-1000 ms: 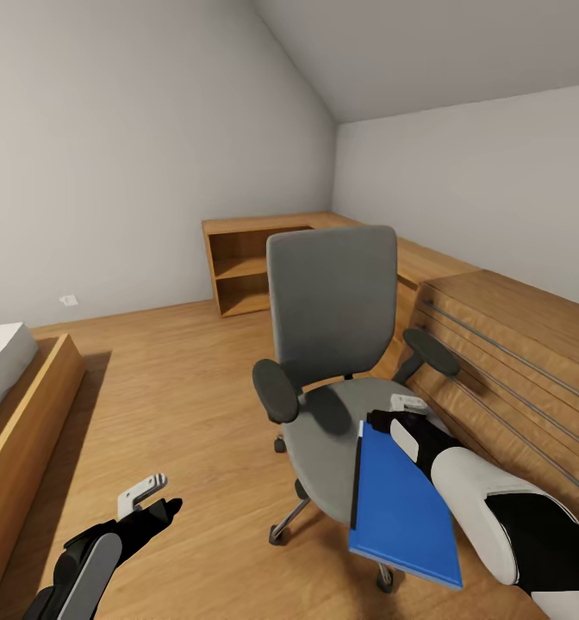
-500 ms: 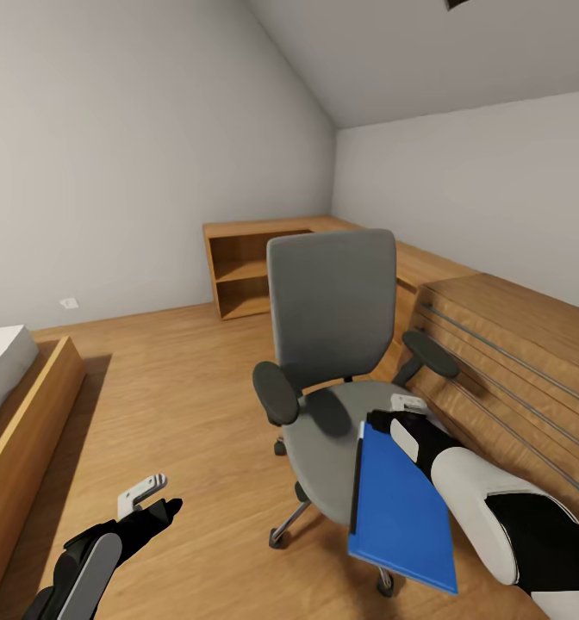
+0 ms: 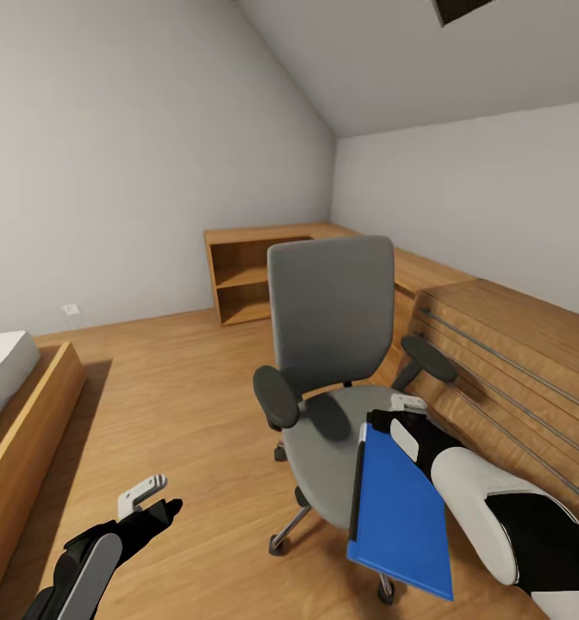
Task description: In the bedroom, organize the workspace by keeping the computer under the desk, ensuring the monitor is on the desk, placing the keyboard on the desk next to the monitor, placing the mouse on the desk next to the keyboard, moving the folder from the swivel chair onto the desk next to the mouse, stacking the notebook on top of the folder with the pen on top of the notebook, and positioning the swivel chair next to the desk.
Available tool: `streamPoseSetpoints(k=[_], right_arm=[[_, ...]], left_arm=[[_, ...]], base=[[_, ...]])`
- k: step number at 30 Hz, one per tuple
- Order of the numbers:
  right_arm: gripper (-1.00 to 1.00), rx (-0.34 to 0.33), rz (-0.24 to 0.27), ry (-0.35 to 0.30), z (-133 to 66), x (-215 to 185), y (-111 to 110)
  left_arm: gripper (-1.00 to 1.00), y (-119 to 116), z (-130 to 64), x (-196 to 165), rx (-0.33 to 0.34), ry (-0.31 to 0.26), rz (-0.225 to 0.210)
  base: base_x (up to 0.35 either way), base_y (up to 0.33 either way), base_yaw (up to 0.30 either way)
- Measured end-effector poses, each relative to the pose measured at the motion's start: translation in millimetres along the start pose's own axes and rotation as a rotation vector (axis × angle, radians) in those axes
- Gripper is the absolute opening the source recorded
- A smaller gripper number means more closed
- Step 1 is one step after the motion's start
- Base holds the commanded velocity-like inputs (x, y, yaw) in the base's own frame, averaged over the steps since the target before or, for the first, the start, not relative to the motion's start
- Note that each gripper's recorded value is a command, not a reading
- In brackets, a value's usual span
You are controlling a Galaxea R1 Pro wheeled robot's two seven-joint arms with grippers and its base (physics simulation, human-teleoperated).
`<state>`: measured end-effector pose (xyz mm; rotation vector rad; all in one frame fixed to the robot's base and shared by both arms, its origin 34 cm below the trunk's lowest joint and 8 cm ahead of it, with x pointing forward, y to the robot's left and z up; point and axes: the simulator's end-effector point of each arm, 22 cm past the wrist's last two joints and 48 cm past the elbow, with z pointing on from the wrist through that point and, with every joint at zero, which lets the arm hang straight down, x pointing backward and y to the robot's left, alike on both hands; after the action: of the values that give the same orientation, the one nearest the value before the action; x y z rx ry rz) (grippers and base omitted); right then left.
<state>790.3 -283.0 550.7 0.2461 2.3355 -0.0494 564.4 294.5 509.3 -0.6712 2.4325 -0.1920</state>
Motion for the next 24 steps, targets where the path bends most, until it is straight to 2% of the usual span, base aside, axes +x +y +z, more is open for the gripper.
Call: streamPoseSetpoints(k=[24], right_arm=[[1.0, -0.01, 0.006, -0.047, -15.6, -25.0, 3.1]], left_arm=[[1.0, -6.3, -9.8, -10.6, 0.018, -0.029, -0.001]], base=[[0.0, 0.0, 0.0]])
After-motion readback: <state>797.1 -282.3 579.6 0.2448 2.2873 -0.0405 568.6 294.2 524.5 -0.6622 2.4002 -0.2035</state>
